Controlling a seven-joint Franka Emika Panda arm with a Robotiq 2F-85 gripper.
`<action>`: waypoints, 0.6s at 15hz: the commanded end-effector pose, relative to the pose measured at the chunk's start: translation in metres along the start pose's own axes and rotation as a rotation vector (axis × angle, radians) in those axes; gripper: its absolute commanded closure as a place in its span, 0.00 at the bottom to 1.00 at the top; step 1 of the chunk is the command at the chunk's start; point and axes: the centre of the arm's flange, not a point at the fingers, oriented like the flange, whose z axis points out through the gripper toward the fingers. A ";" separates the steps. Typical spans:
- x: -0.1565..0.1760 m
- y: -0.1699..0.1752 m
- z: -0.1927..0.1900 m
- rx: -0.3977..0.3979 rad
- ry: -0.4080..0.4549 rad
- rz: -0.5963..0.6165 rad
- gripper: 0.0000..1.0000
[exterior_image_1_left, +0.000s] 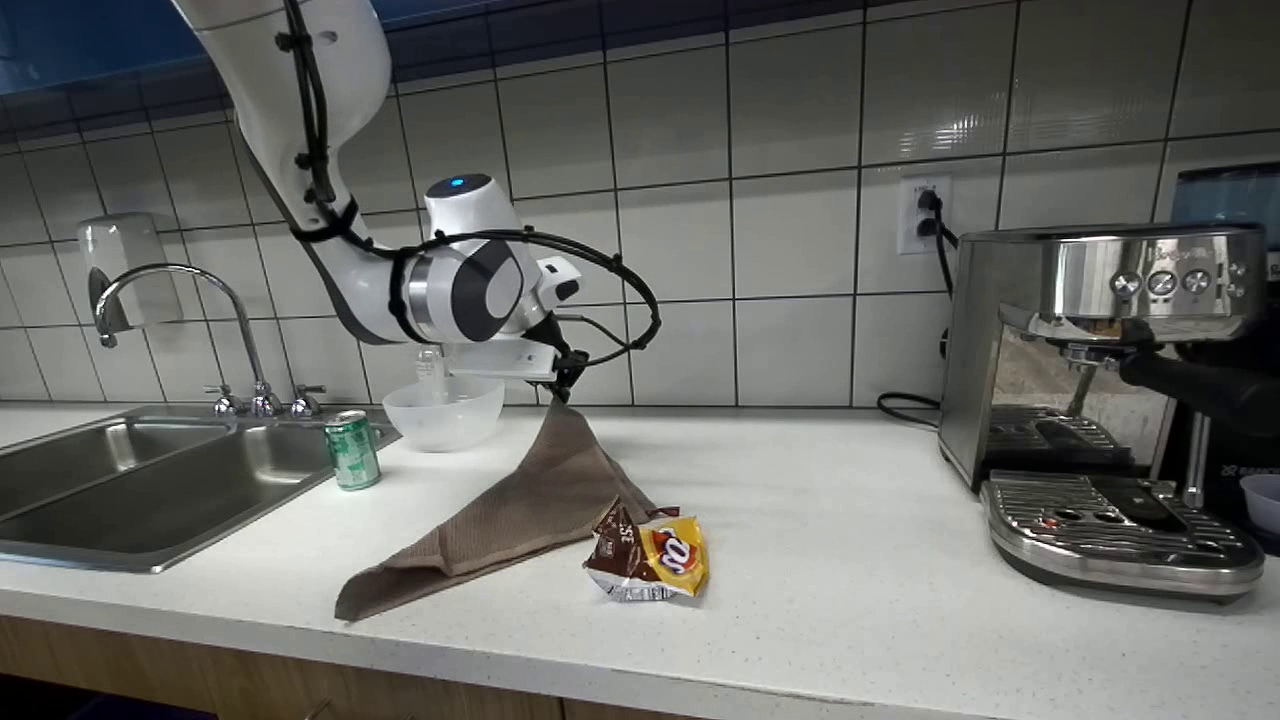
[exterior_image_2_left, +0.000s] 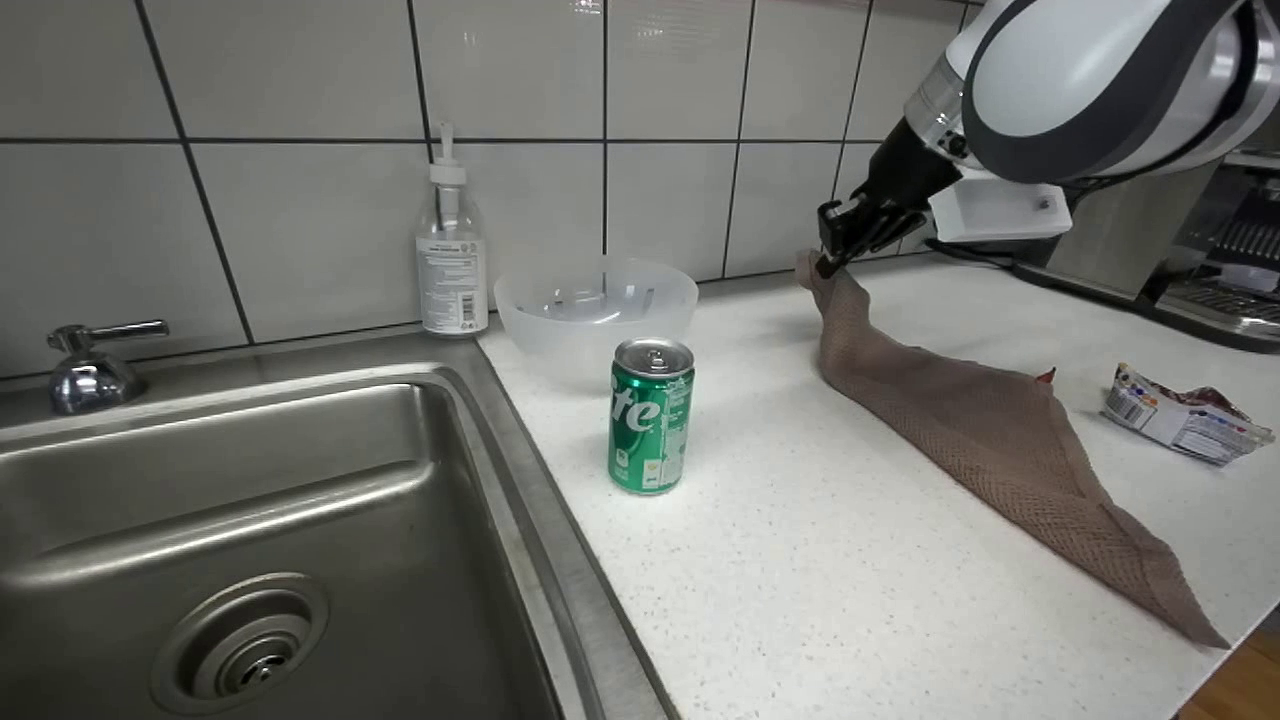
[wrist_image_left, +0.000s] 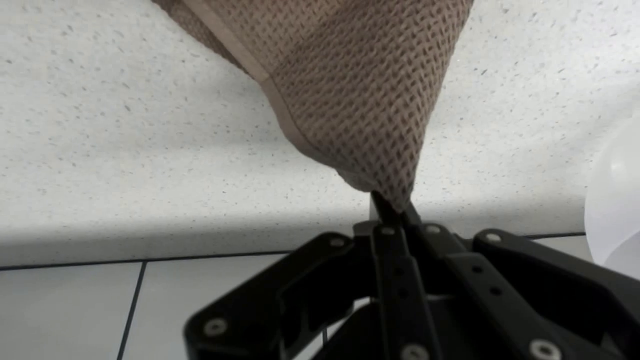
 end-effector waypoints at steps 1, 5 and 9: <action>-0.012 0.021 -0.028 0.037 0.007 -0.037 0.99; -0.018 0.027 -0.038 0.054 0.001 -0.049 0.99; -0.026 0.022 -0.042 0.051 -0.012 -0.003 0.99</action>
